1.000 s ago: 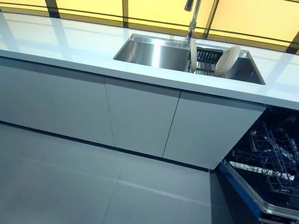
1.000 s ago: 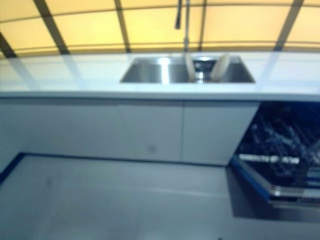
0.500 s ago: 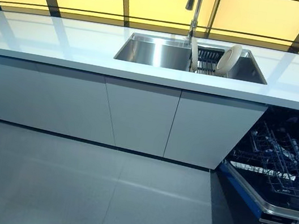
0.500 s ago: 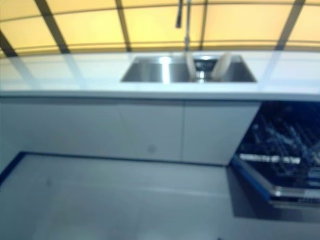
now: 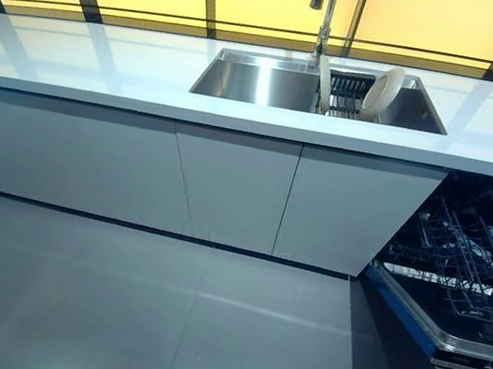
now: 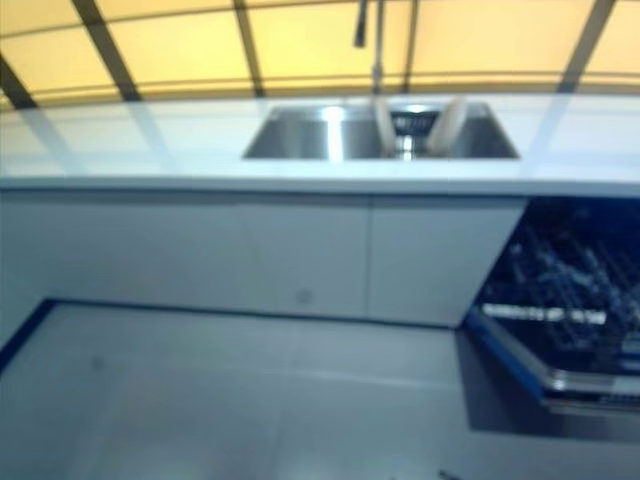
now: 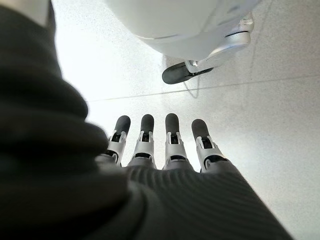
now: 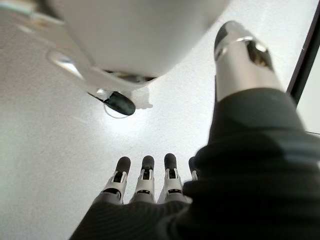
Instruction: Take plates into dishwasher
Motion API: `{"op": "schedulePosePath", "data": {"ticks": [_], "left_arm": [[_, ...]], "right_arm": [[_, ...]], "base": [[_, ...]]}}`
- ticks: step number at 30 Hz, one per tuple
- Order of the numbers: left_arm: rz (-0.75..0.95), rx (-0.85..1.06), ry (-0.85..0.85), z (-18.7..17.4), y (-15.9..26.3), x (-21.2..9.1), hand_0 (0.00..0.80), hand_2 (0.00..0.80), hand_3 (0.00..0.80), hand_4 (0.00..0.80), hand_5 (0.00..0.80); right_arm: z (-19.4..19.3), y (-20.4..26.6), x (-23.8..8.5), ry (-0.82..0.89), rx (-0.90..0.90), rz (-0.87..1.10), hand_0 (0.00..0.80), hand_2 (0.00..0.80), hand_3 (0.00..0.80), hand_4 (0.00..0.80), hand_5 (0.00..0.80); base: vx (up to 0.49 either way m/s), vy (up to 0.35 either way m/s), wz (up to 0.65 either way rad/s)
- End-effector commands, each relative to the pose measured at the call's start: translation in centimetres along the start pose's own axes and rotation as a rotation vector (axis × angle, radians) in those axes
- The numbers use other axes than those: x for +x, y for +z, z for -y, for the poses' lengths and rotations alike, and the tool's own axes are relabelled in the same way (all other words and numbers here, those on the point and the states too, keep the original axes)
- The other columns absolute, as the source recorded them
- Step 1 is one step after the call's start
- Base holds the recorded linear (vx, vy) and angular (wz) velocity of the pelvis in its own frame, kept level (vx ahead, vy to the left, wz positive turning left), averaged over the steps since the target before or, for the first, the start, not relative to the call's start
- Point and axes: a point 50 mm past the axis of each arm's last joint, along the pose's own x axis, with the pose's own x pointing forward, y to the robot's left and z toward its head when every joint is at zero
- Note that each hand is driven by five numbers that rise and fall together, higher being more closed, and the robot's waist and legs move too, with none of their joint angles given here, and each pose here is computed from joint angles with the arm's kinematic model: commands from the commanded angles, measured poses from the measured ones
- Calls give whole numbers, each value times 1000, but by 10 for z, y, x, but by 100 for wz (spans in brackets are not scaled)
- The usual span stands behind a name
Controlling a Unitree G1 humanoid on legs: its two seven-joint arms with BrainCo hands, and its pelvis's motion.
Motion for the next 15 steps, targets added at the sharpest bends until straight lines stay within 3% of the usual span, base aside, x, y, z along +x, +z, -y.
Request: {"op": "schedulePosePath", "data": {"ticks": [1,5,8,15], "left_arm": [[47,-192,93,-14,6,0,0,0,0,0,0],[7,-377,94,-8,-16,-1,0,0,0,0,0],[-27,-406,111,-7,-31,-2,0,0,0,0,0],[-42,-406,112,-10,-32,-3,0,0,0,0,0]], "right_arm": [[2,25,3,21,-11,67,0,0,0,0,0],[4,10,2,0,69,17,0,0,0,0,0],[3,5,2,3,95,9,0,0,0,0,0],[6,2,2,-25,94,-27,0,0,0,0,0]], "base": [[-24,-234,12],[139,-51,-3],[481,124,4],[347,145,-47]]}}
